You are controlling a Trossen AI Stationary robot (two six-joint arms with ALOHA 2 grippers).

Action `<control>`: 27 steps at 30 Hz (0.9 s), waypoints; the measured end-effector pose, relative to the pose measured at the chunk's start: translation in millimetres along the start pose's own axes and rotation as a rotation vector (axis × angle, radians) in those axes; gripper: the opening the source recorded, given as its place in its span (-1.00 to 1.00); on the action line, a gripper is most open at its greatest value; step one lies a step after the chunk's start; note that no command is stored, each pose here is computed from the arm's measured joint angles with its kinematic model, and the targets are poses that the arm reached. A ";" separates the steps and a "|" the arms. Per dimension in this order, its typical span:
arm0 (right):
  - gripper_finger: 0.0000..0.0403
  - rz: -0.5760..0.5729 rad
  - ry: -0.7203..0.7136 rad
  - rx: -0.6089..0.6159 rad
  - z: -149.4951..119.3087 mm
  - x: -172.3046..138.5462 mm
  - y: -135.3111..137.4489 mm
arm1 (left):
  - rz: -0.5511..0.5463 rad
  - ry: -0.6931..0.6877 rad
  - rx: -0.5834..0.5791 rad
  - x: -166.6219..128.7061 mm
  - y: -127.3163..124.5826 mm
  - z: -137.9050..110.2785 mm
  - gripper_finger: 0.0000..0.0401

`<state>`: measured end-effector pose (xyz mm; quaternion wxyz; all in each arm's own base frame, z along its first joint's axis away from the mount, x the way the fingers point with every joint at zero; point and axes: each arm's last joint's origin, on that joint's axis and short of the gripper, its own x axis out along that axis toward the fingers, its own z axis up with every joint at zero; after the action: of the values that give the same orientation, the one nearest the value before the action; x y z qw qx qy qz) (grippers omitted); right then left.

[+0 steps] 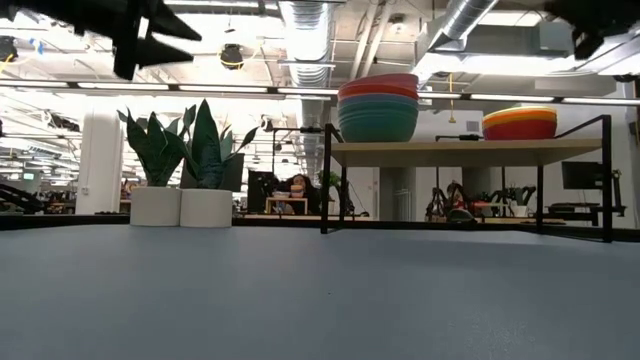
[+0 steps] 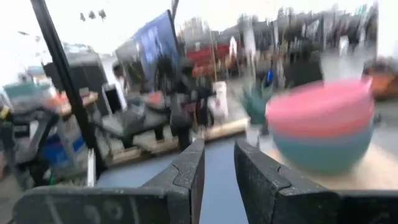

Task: Place and stack bowls onto a shelf
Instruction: Return to Home Position

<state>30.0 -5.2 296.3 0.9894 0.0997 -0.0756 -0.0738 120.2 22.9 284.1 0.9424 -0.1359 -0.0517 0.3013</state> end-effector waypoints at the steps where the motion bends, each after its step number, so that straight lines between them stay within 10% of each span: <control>1: -0.43 0.000 0.026 0.009 -3.4 1.4 -0.8 | 0.000 0.009 -0.012 -0.7 1.3 -5.3 0.05; 27: -0.43 0.160 0.107 0.051 -101.2 43.6 -13.7 | -0.123 0.094 -0.089 -18.4 4.1 -79.4 0.05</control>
<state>87.5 -6.6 201.3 0.9919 0.1221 -0.0325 0.0127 117.2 -2.5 206.6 0.9535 -0.1883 -0.0292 0.2336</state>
